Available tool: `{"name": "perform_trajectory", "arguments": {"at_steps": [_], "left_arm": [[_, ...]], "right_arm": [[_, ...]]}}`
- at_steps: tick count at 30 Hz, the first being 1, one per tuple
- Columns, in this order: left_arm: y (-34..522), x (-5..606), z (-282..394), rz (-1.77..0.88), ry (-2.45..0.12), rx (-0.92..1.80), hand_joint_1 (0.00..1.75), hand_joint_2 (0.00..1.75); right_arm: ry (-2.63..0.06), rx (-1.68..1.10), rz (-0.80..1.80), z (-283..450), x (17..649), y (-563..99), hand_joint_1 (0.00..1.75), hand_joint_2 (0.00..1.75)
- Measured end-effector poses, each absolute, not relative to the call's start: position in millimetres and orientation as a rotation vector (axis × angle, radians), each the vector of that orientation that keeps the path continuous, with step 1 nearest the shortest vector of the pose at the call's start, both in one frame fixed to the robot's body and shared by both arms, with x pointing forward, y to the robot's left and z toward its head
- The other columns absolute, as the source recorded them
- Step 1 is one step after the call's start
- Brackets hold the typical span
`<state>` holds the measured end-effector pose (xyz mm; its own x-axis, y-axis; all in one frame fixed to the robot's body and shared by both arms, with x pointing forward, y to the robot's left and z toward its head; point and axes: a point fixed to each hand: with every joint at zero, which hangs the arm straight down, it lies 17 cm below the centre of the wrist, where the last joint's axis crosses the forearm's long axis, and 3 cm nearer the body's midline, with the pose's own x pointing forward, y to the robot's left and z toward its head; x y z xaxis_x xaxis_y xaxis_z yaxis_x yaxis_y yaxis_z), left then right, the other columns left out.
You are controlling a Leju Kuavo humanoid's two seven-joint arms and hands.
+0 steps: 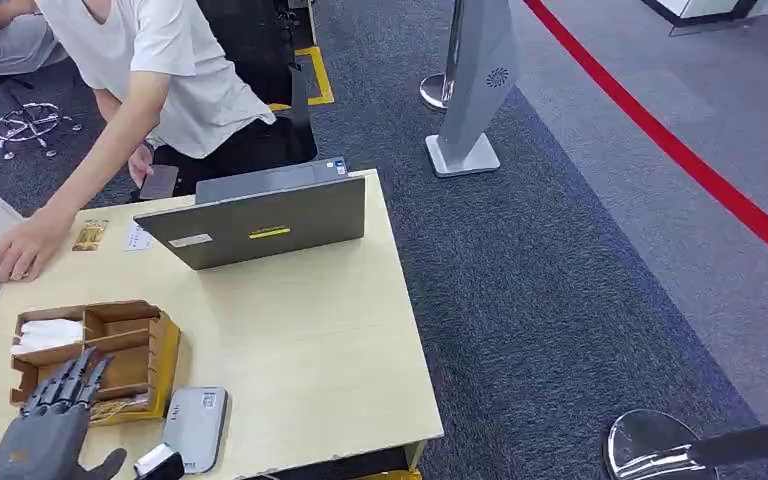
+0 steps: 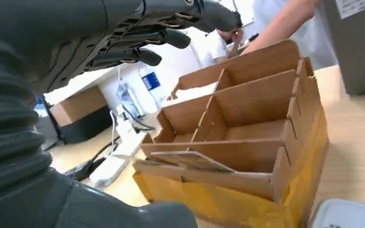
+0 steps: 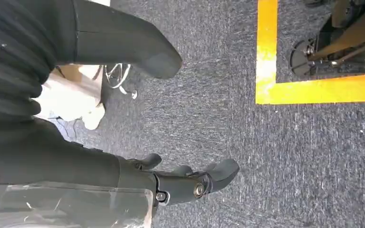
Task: Pass the card to the sensor for recognition and then transmit it.
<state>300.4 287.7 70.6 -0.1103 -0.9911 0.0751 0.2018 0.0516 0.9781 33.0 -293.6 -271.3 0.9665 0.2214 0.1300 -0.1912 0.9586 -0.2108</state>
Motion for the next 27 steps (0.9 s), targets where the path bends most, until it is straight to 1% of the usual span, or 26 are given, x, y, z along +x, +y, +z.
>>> {"name": "perform_trajectory", "arguments": {"at_steps": [12,17,27], "left_arm": [[281,306,74,-1.194,-1.173,0.997,0.0,1.75],[279,312,90,-1.128,-1.222,1.063,0.0,1.75],[271,316,93,-1.084,-1.239,1.081,0.0,1.75]], "right_arm": [[-0.156,-0.215,0.203,-269,34,-301,0.0,1.75],[-0.16,-0.211,0.201,-267,35,-302,0.0,1.75],[-0.165,-0.217,0.201,-267,36,-303,0.0,1.75]]}}
